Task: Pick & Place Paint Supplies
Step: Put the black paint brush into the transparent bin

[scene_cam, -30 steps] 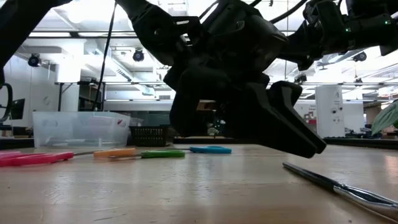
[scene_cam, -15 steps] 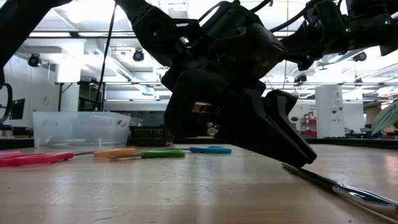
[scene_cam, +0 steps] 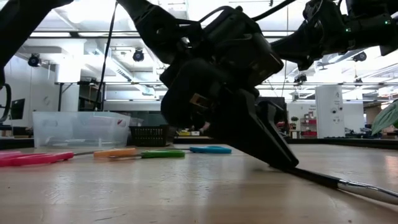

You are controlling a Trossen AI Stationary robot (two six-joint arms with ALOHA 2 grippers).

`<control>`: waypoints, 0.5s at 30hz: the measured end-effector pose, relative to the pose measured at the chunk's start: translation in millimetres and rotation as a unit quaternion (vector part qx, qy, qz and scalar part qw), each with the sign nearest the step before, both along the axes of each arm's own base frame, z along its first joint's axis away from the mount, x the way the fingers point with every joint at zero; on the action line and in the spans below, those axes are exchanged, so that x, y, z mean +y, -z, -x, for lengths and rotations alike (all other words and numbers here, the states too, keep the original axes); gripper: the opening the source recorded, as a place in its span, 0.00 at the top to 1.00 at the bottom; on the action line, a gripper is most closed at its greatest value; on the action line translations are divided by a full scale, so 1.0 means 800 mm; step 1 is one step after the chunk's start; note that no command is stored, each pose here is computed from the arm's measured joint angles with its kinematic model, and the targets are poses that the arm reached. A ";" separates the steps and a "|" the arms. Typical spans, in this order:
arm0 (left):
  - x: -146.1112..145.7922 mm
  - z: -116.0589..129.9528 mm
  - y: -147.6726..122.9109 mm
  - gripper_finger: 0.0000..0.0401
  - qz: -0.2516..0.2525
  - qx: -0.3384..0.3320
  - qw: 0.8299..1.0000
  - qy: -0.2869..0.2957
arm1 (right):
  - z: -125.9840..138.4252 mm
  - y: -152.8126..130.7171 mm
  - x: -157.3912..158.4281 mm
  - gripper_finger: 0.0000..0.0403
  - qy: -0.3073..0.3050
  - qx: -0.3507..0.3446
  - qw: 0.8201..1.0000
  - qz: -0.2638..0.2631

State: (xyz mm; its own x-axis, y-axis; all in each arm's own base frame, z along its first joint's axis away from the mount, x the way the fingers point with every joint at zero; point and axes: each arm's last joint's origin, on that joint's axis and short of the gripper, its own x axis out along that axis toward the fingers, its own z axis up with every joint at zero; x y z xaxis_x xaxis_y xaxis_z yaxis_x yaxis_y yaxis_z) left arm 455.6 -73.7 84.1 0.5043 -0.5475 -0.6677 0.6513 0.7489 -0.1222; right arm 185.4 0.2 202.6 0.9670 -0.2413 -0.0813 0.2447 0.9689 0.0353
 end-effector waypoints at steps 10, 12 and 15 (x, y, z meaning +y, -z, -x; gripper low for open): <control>0.009 0.004 0.002 0.73 0.004 0.034 0.999 -0.014 | 0.000 0.000 0.000 0.78 0.000 0.000 1.000 0.000; 0.010 0.004 0.002 0.76 0.002 0.034 0.999 -0.014 | 0.000 0.000 0.000 0.78 0.000 0.000 1.000 0.000; 0.010 0.004 0.003 0.82 -0.002 0.033 0.999 -0.018 | 0.000 0.000 0.000 0.78 0.000 0.000 1.000 0.000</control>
State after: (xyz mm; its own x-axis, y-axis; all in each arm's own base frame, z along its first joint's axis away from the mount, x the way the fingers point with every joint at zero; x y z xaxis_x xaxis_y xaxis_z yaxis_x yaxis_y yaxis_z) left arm 452.5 -65.5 81.5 0.4775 -0.5280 -0.7023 0.6150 0.7717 -0.1621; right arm 185.4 0.2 202.6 0.9671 -0.2411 -0.0813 0.2446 0.9690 0.0354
